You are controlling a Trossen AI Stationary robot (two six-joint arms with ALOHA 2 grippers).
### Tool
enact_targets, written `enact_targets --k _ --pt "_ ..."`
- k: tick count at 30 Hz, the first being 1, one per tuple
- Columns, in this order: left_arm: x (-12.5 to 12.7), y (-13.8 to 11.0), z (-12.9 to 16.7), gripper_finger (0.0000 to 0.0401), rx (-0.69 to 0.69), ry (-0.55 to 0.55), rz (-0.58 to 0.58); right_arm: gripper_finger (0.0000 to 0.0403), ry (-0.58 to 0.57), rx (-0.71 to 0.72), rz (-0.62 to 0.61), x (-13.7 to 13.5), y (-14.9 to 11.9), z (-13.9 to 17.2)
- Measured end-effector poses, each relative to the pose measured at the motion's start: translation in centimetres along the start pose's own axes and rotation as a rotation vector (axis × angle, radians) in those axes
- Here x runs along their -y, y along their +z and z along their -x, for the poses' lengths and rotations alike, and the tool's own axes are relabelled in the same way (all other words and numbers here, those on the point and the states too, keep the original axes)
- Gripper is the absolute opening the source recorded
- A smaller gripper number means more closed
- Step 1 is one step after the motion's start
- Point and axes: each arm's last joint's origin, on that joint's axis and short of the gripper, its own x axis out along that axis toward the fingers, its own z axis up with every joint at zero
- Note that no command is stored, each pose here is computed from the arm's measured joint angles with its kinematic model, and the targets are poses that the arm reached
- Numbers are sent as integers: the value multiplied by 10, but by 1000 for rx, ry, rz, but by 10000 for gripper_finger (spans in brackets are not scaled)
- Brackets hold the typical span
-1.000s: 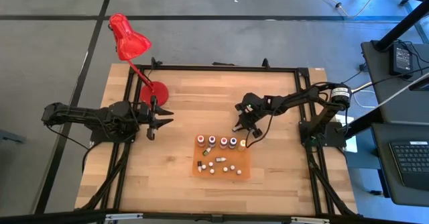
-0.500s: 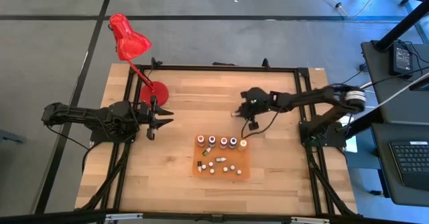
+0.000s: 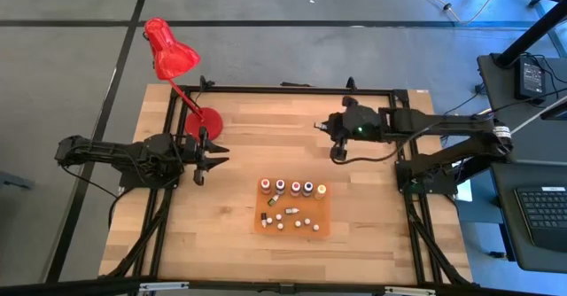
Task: Pick & Place food coloring
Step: Put the small pink food coloring bottle into the orange bin
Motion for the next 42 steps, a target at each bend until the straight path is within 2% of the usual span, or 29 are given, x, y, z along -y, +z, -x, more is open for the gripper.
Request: enact_targets --k 4,7,14,22,27,34,42 --pt "0 0 0 124 0 0 0 68 70 -30 -115 -19 14 28" --pt "0 0 0 123 0 0 3 68 138 -42 -105 -43 16 39" --pt "0 0 0 125 -1 1 1 68 136 -131 36 -121 1 23" --pt "0 -1 0 121 -8 2 -1 69 253 -219 -100 -194 4 29" --pt "0 -1 0 123 -15 6 -1 69 229 -303 -141 -237 -7 18" --pt "0 -1 0 124 -15 6 -1 69 44 -491 -221 -256 -38 -15" --pt "0 -1 0 125 -15 6 -1 71 -5 -554 -221 -262 -48 -38"
